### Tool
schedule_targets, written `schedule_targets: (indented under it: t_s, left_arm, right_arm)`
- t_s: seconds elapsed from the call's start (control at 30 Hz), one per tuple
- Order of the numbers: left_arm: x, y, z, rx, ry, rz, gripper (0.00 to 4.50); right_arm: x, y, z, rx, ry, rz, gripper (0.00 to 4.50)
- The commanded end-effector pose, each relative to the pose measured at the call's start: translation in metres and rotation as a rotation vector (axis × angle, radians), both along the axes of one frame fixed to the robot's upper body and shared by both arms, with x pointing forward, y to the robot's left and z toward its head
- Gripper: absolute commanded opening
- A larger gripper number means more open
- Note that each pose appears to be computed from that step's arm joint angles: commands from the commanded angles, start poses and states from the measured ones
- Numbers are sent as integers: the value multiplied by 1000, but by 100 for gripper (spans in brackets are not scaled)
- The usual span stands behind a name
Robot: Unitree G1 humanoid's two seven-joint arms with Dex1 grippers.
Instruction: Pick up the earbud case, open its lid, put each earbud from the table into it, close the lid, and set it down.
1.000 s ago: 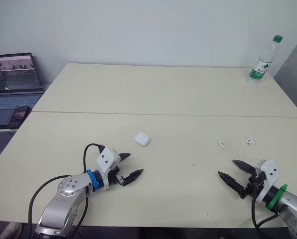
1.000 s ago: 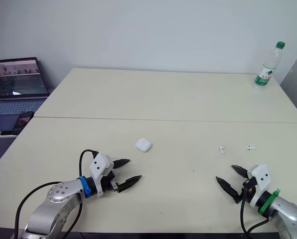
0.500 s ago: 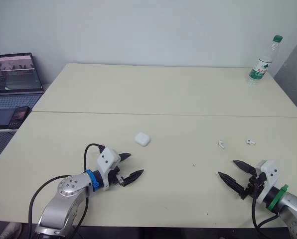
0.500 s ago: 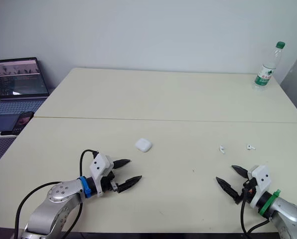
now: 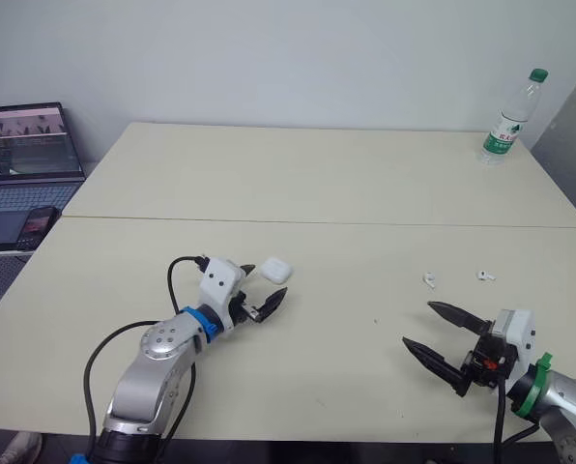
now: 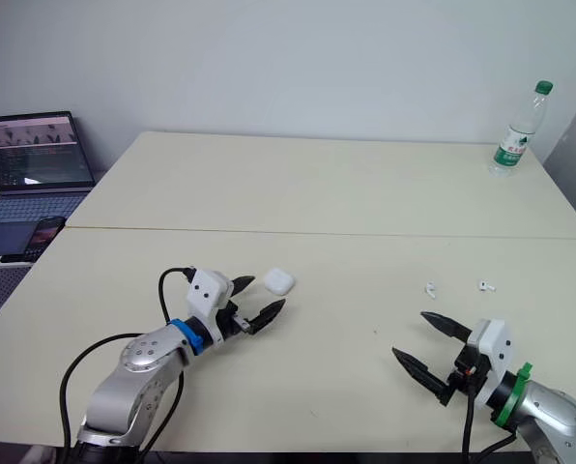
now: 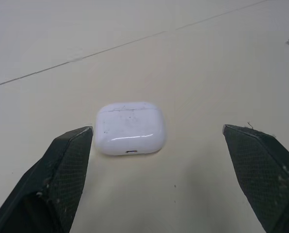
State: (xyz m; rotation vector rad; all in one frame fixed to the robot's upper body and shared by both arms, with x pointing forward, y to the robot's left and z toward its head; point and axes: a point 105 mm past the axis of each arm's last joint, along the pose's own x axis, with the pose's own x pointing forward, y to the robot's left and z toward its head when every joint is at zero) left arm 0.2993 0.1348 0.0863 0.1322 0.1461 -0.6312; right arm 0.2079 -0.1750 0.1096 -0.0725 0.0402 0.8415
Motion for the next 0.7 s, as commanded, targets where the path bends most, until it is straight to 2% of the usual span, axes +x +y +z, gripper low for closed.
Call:
schedule_targets:
  t_s: [0.03, 0.27, 0.63, 0.7]
  left_arm:
    - [10, -5, 0, 6, -17, 32, 450]
    - [31, -16, -3, -1, -30, 34, 450]
    - [42, -25, -15, 7, -16, 1, 450]
    - [43, -25, -15, -5, -13, 8, 412]
  right_arm:
    - [-3, 11, 17, 1, -54, 48, 445]
    - [-4, 21, 25, -18, -104, 85, 445]
    - [3, 11, 23, -74, -142, 31, 445]
    - [3, 10, 23, -75, -142, 27, 450]
